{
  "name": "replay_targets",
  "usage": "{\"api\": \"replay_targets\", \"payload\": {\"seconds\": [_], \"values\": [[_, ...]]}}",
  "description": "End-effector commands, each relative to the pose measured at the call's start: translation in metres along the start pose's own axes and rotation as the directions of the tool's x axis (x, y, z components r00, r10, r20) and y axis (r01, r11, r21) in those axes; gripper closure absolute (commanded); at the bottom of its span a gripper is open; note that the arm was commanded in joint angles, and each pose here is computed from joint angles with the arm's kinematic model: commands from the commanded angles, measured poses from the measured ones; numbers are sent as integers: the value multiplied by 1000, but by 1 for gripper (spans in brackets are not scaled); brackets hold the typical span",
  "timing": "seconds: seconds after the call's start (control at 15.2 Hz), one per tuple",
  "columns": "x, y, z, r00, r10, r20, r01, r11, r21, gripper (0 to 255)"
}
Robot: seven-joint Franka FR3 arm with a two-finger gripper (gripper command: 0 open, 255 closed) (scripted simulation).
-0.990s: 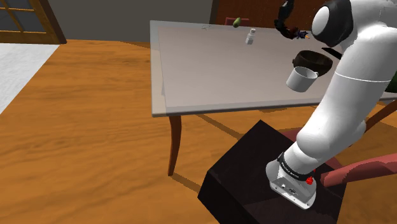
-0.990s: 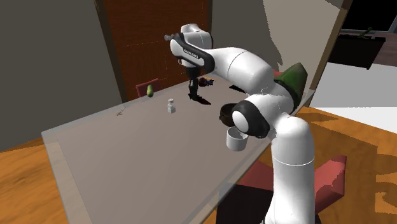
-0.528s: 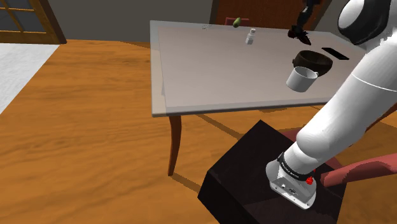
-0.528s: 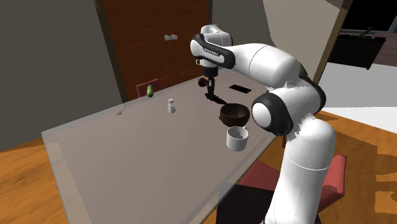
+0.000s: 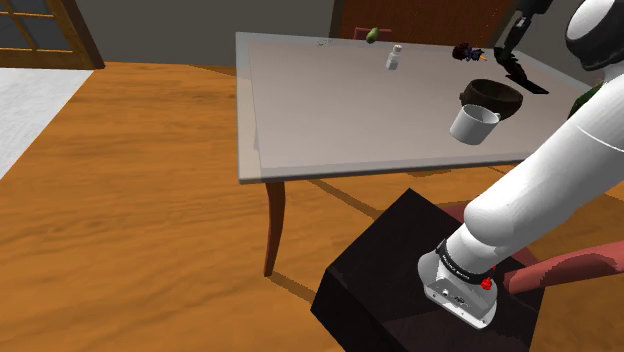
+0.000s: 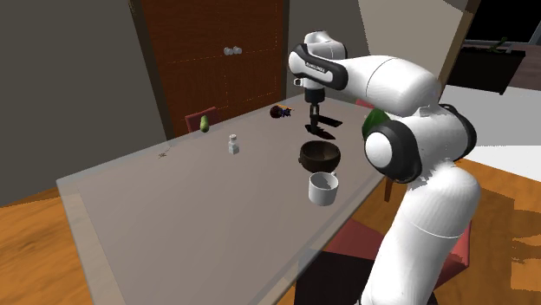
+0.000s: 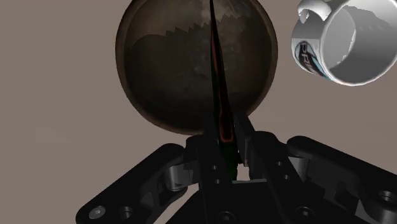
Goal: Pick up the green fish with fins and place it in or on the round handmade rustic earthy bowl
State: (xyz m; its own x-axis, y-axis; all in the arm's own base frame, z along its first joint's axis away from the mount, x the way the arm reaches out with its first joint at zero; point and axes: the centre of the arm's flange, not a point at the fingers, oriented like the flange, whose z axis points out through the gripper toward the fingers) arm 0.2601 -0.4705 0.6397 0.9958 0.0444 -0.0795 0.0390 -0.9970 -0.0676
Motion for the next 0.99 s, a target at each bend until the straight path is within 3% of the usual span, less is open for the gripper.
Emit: {"api": "replay_targets", "payload": {"seconds": [0.0, 0.79, 0.92], "values": [[-16, 6, 10, 1000, -1, 0, 1, 1000, 0, 255], [-11, 10, 76, 1000, -1, 0, 1, 1000, 0, 255], [-11, 10, 76, 1000, -1, 0, 1, 1000, 0, 255]]}}
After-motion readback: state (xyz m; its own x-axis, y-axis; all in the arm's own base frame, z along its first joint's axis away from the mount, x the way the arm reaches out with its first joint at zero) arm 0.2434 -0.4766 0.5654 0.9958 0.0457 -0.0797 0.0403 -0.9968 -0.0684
